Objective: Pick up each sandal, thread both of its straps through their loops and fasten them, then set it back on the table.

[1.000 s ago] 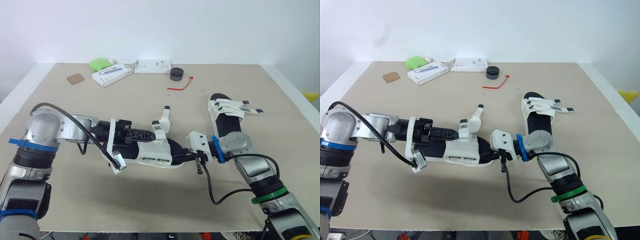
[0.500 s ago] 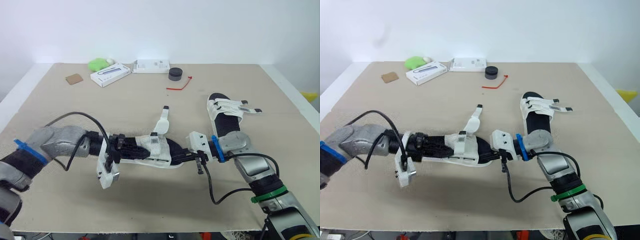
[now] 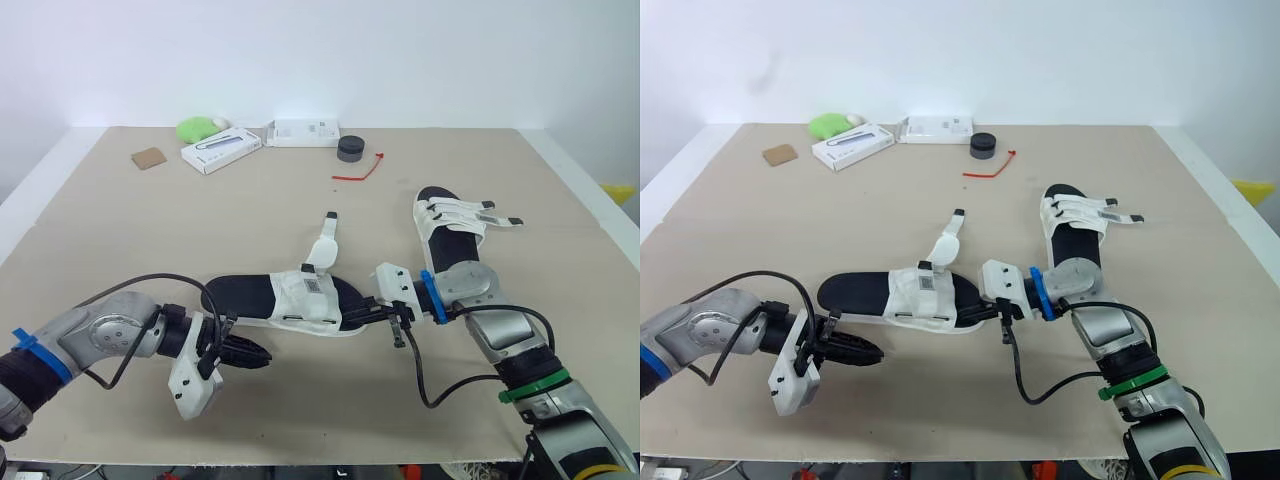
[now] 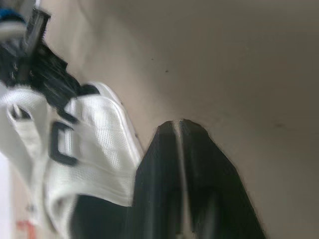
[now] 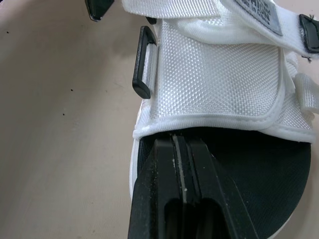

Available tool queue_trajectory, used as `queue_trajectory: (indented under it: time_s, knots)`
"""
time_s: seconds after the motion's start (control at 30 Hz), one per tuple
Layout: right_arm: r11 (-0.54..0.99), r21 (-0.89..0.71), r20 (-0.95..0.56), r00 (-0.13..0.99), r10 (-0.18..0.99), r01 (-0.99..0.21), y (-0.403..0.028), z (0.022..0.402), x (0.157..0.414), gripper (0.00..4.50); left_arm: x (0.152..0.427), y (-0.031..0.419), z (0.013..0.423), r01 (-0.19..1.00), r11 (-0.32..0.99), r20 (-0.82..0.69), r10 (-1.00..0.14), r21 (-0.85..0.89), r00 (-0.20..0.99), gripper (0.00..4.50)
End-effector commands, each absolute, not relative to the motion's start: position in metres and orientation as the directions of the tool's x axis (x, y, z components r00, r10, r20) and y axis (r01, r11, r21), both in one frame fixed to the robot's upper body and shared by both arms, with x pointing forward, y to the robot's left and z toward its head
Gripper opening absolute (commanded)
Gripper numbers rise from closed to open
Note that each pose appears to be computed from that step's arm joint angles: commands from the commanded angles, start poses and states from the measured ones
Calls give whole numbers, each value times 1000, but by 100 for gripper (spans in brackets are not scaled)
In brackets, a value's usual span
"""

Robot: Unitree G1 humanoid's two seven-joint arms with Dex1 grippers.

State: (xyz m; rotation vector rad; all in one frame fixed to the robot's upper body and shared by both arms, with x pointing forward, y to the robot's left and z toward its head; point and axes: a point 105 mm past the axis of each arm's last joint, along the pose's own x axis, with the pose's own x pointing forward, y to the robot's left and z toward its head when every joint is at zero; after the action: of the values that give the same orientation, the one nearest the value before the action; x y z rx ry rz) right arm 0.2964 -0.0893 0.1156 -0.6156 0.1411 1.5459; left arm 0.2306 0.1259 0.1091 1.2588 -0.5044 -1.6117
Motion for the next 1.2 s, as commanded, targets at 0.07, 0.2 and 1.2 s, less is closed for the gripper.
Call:
queue_trajectory:
  time_s: [0.07,0.2,1.2]
  knots:
    - [-111,-304,-458,43,888,-946,-87,121,296,0,234,124,142,702,-221,-357,-933,678,51,224]
    - [-113,-302,-462,41,886,-947,-88,120,295,0,233,107,198,922,-69,-178,-984,380,0,345]
    - [-95,-310,-460,62,886,-946,-90,121,297,0,254,95,195,624,137,-176,-984,-769,-2,345]
